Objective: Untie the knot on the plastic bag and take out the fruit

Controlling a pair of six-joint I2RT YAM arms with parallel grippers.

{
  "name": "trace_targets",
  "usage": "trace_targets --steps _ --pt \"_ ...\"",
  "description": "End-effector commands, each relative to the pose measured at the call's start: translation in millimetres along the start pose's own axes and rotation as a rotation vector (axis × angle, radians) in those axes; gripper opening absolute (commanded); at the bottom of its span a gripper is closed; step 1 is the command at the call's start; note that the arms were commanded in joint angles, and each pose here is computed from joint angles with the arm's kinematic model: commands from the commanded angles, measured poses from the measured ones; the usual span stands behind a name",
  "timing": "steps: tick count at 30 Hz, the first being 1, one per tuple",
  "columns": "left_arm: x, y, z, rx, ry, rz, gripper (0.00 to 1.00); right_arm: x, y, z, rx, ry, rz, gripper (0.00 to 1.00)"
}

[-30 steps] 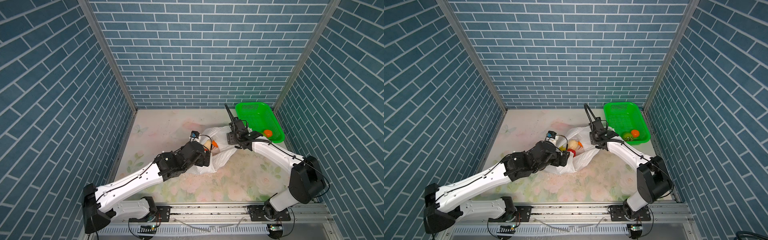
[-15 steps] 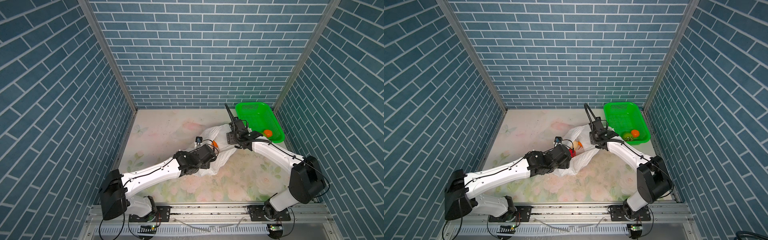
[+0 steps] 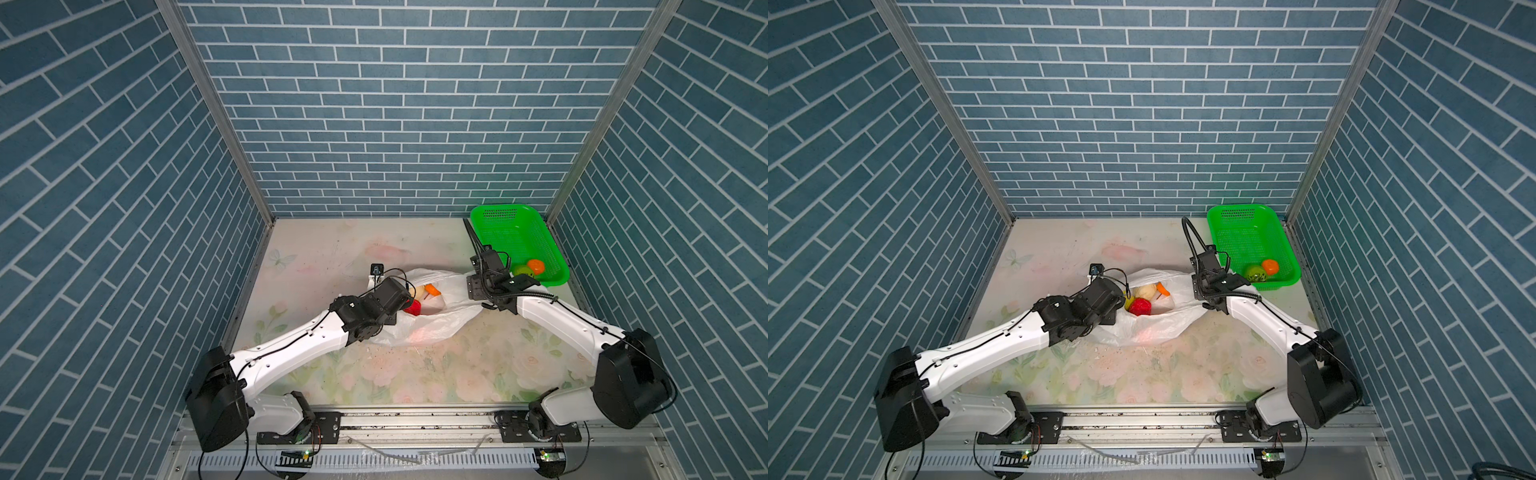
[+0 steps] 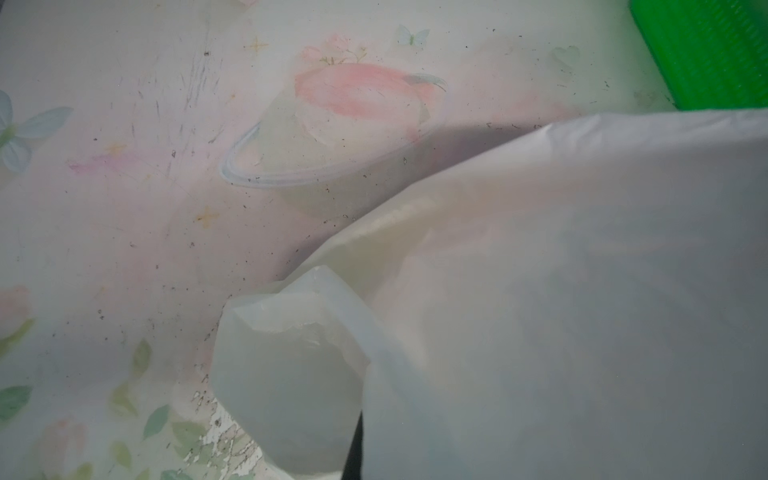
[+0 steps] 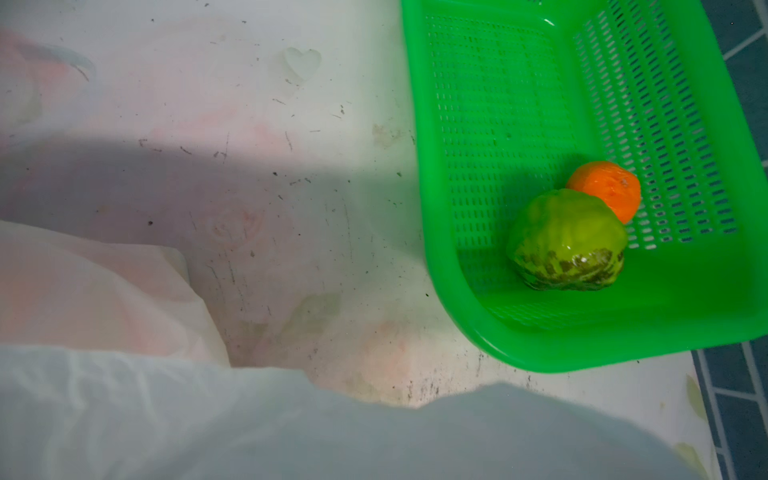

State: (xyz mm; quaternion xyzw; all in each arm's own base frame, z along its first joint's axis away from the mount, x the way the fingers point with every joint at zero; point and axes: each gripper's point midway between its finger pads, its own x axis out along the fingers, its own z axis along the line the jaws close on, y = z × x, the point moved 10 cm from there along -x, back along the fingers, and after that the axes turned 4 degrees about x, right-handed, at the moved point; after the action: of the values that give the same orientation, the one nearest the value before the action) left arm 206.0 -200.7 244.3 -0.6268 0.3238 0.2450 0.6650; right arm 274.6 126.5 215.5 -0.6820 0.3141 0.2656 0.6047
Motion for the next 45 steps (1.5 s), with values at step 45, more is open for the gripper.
trace_targets --steps 45 --pt "-54.3 7.9 -16.5 0.254 0.32 0.083 0.0 -159.7 27.6 45.4 -0.015 -0.403 0.238 0.79"
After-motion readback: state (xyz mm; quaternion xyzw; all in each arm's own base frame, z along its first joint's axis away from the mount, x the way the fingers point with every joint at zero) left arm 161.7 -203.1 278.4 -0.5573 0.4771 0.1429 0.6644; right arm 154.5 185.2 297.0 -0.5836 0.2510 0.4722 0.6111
